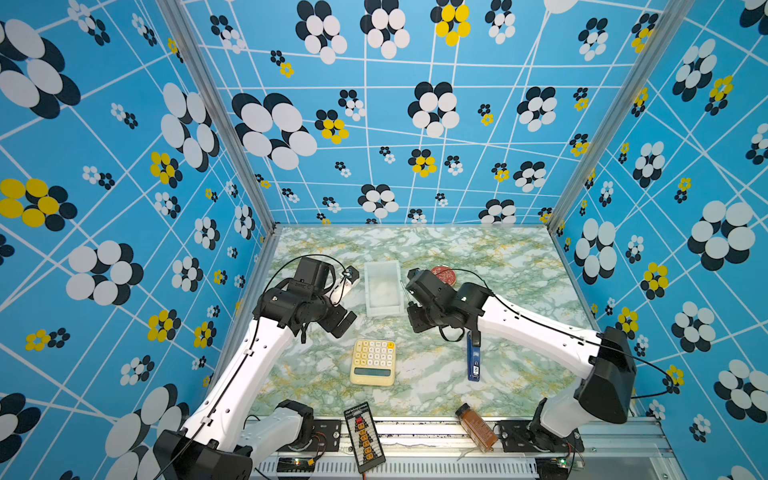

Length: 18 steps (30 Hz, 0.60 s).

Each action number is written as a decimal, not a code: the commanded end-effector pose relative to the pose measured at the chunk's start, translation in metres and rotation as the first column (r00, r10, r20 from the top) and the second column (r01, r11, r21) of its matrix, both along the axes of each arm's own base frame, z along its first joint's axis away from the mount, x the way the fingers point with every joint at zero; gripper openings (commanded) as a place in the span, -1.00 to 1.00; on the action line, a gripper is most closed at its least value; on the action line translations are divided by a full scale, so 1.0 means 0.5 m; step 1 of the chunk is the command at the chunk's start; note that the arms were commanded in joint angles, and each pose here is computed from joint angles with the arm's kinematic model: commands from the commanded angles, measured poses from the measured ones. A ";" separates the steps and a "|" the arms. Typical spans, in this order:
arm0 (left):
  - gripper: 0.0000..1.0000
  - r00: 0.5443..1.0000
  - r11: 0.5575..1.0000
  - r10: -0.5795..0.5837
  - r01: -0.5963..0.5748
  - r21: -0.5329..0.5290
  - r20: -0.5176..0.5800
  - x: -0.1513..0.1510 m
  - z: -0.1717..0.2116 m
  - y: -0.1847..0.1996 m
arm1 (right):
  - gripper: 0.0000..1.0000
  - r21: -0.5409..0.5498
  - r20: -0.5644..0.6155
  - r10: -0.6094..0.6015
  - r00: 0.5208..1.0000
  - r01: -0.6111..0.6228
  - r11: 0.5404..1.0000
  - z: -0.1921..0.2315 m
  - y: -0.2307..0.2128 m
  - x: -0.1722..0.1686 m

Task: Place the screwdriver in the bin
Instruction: 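Lift the screwdriver with the right gripper and carry it over the white bin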

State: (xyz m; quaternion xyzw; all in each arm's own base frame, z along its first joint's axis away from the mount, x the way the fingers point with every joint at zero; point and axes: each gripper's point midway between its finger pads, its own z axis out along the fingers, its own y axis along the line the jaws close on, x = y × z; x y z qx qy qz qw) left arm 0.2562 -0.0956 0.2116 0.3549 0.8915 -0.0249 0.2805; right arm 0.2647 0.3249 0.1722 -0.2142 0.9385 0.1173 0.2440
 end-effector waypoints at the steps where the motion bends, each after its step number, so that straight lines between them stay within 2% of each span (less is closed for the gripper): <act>1: 0.98 1.000 1.000 -0.005 0.006 0.018 -0.013 -0.015 -0.008 0.015 | -0.77 -0.025 -0.048 0.092 0.995 -0.094 0.995 -0.015 0.028 0.015; 8: 0.98 0.999 0.998 0.052 -0.052 -0.033 0.006 0.002 0.012 0.021 | -0.77 -0.039 -0.085 0.154 0.984 -0.157 0.987 -0.025 0.093 0.074; 18: 0.98 0.997 0.991 0.075 -0.074 -0.109 0.004 0.017 0.035 0.005 | -0.77 -0.068 -0.099 0.097 0.990 -0.104 0.992 -0.070 0.118 0.166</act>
